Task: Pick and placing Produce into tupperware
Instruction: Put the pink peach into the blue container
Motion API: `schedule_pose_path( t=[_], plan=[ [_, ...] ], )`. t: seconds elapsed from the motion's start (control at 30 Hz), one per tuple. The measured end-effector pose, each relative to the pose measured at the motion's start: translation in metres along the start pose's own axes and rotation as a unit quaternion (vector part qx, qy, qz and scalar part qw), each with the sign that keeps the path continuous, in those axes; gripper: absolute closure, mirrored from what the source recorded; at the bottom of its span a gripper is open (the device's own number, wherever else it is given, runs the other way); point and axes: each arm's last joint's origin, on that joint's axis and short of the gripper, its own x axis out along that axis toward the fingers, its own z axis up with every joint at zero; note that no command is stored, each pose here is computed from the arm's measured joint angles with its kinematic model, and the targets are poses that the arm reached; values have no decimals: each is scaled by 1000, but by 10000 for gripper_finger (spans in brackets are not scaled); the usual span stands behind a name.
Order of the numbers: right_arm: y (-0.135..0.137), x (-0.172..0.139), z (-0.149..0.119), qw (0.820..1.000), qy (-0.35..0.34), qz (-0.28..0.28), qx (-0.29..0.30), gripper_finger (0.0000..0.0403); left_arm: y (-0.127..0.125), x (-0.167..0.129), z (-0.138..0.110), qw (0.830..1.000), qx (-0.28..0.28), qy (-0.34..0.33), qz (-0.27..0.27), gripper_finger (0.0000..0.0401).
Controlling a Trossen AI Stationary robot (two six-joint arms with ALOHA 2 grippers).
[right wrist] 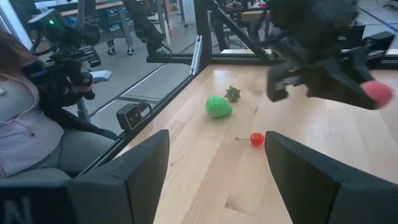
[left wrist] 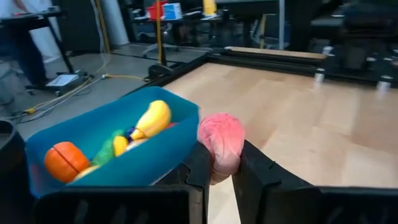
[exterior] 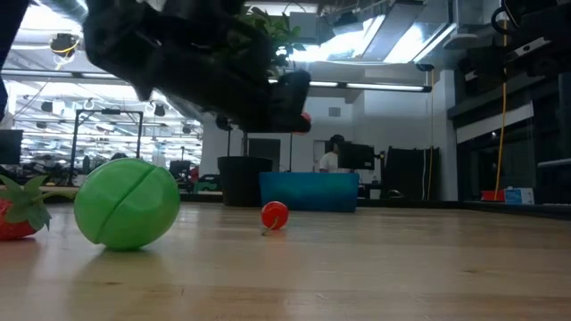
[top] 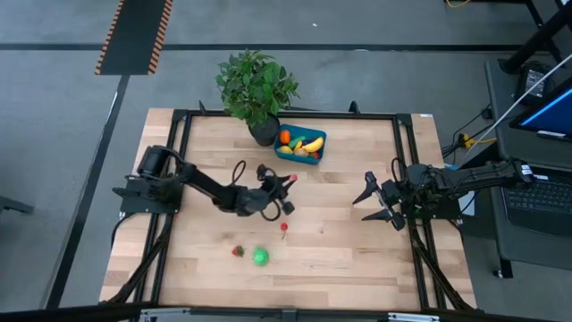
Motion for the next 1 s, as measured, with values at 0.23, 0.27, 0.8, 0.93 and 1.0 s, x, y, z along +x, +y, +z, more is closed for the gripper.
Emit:
schedule_pose_path(
  t=[0.23, 0.27, 0.8, 0.93, 1.0],
  plan=[
    [0, 0, 0, 1000, 0, 0, 0, 137, 15, 28, 5, 998, -41, -8, 55, 363],
    [0, 0, 0, 1000, 0, 0, 0, 137, 17, 33, 4, 997, -42, -7, 62, 363],
    [0, 0, -1, 1000, 7, -1, 2, 137, 15, 88, 11, 994, -22, -4, 103, 363],
    [0, 0, -1, 1000, 7, 0, 2, 137, 15, 91, 14, 994, -15, 5, 105, 363],
    [0, 0, -1, 1000, 7, 0, 1, 137, 17, 96, 14, 995, -4, 21, 95, 363]
  ],
)
